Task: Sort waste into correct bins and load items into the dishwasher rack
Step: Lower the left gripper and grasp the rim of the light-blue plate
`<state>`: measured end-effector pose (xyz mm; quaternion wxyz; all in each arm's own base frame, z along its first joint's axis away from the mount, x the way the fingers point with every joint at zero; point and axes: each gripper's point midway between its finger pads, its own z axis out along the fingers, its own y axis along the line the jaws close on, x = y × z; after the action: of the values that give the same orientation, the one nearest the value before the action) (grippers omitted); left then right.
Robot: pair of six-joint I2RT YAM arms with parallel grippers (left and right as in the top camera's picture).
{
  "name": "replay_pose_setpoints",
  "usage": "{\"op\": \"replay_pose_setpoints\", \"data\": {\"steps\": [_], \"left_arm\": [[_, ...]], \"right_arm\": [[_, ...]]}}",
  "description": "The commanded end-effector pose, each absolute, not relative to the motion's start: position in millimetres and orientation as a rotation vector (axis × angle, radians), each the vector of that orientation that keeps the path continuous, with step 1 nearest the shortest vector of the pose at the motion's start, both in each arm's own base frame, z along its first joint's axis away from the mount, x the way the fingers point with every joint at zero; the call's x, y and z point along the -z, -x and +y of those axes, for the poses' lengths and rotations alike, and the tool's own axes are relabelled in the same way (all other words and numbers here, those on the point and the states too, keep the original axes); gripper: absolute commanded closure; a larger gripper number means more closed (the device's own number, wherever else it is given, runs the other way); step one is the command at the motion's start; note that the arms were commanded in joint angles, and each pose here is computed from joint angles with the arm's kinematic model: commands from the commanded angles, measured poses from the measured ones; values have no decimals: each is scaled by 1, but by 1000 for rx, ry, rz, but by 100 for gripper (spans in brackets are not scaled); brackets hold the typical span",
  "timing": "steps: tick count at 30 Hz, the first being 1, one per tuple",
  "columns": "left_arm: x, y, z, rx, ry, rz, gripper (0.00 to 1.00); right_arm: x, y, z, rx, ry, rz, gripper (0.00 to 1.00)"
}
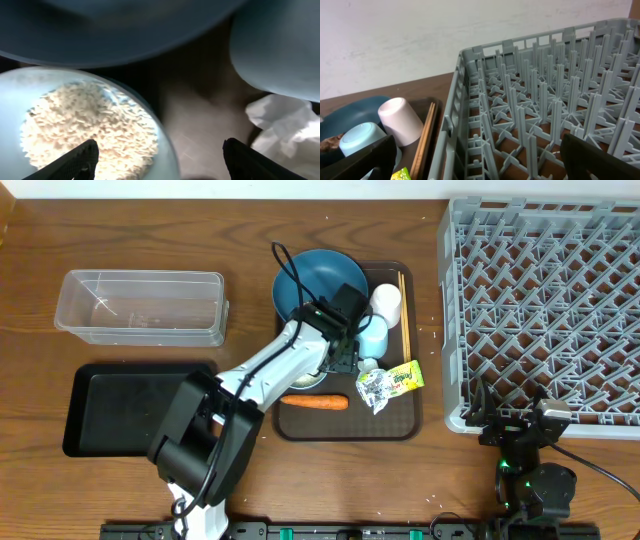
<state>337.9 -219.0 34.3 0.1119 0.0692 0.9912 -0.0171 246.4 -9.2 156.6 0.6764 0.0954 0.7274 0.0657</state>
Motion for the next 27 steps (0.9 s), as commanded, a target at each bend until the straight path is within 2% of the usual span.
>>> {"op": "replay_pose_setpoints", "data": {"steps": [1, 27], "left_arm": [[-32, -336, -225, 29, -226, 2894, 20], [-21, -342, -204, -88, -185, 2856, 20]], "right_arm": [[-155, -246, -12, -139, -220, 1638, 1], [-155, -246, -12, -139, -220, 1638, 1]]}}
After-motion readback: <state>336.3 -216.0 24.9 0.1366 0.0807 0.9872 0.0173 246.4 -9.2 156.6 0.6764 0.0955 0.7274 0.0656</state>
